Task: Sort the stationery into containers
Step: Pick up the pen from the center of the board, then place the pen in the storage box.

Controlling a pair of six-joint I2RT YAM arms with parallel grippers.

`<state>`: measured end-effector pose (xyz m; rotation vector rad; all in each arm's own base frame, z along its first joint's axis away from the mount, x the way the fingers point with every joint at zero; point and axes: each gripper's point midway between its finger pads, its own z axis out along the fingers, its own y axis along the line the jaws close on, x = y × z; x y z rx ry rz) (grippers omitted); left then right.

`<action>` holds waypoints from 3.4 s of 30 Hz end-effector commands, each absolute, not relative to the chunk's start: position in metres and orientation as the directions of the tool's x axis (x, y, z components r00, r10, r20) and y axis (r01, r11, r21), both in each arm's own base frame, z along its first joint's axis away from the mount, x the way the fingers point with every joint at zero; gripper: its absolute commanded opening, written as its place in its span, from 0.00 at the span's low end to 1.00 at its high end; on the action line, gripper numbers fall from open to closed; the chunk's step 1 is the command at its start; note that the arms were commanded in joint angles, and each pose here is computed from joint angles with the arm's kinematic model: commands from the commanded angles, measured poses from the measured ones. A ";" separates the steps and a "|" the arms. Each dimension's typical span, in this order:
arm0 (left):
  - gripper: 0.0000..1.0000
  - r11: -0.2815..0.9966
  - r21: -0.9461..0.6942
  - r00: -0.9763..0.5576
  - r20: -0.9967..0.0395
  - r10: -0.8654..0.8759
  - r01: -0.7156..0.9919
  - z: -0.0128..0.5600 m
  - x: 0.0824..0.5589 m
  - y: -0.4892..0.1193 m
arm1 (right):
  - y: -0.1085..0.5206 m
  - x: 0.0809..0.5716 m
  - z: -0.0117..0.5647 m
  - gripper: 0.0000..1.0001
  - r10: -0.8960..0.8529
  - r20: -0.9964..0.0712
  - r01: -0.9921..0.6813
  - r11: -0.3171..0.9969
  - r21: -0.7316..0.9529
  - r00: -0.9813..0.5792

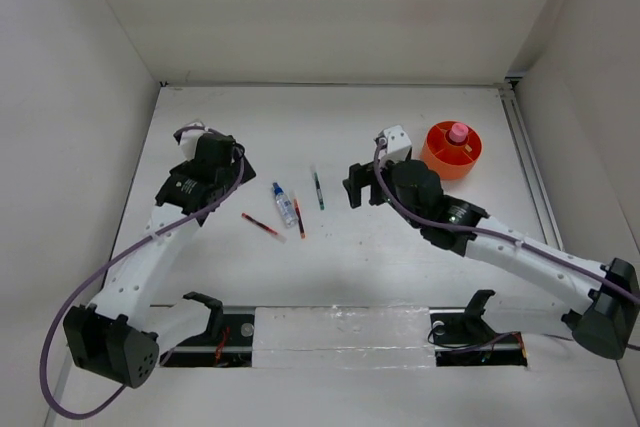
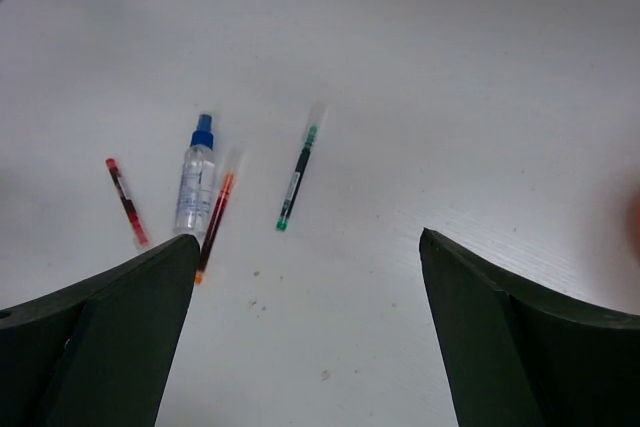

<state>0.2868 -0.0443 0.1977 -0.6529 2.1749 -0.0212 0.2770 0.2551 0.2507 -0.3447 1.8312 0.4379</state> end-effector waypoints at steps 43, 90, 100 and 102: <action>1.00 0.867 -0.318 -0.451 -0.754 -0.477 -0.384 0.224 0.279 -0.047 | 0.359 0.396 0.067 0.51 -0.249 -0.660 -0.418 0.902 0.109 -0.709; 1.00 0.860 -0.332 -0.393 -0.785 -0.479 -0.387 0.237 0.271 -0.037 | 0.242 0.437 0.229 0.00 0.102 -0.927 -0.557 0.774 0.301 -0.360; 1.00 0.878 -0.337 -0.422 -0.780 -0.463 -0.339 0.236 0.272 -0.046 | 0.143 0.457 0.305 0.00 0.127 -0.991 -0.558 0.827 0.076 0.053; 1.00 0.879 -0.351 -0.426 -0.775 -0.466 -0.323 0.237 0.273 -0.050 | 0.130 0.461 0.305 0.00 0.100 -0.992 -0.534 0.844 0.046 0.072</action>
